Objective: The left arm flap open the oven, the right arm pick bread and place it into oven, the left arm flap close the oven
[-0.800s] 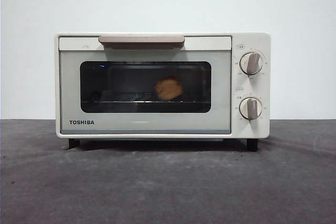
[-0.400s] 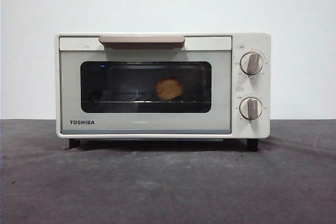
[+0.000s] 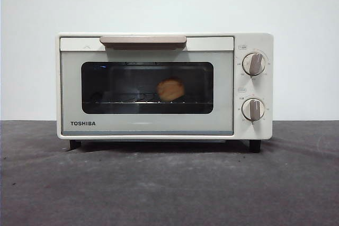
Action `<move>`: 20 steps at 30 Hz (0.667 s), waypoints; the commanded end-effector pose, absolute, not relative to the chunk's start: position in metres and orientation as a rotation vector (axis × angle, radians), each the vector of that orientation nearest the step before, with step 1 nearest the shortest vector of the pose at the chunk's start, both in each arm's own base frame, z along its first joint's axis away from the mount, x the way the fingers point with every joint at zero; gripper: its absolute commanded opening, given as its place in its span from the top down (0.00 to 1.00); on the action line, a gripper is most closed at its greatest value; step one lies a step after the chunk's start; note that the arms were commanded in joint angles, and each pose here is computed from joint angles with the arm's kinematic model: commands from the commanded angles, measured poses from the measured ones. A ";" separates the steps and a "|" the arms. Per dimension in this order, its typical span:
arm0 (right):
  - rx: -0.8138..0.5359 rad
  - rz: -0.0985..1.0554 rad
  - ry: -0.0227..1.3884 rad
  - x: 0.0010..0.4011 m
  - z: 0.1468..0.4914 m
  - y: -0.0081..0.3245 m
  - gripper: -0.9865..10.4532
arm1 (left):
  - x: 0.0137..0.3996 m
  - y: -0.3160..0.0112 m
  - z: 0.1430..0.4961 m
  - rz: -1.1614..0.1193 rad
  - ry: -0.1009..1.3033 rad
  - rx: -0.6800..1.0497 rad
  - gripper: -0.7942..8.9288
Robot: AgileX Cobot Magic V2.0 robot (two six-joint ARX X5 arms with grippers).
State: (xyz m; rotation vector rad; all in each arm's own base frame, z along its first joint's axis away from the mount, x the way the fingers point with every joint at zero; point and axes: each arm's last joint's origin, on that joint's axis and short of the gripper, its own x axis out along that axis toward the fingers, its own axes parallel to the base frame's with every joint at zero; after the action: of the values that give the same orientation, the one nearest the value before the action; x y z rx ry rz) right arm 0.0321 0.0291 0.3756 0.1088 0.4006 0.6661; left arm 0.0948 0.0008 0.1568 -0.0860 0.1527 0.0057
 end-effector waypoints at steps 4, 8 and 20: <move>0.108 0.680 0.378 0.031 0.381 0.029 0.90 | 0.096 0.001 0.149 0.008 0.179 -0.070 0.91; 0.110 0.671 0.375 0.031 0.381 0.029 0.90 | 0.096 0.001 0.149 0.008 0.178 -0.070 0.91; 0.169 0.262 0.283 0.074 0.319 0.024 0.90 | 0.096 0.001 0.149 0.009 0.178 -0.070 0.91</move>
State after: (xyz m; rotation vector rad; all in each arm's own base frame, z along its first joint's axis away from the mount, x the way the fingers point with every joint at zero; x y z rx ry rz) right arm 0.0704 0.0261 0.3250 0.1779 0.3093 0.2916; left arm 0.0948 0.0008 0.1568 -0.0856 0.1531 0.0057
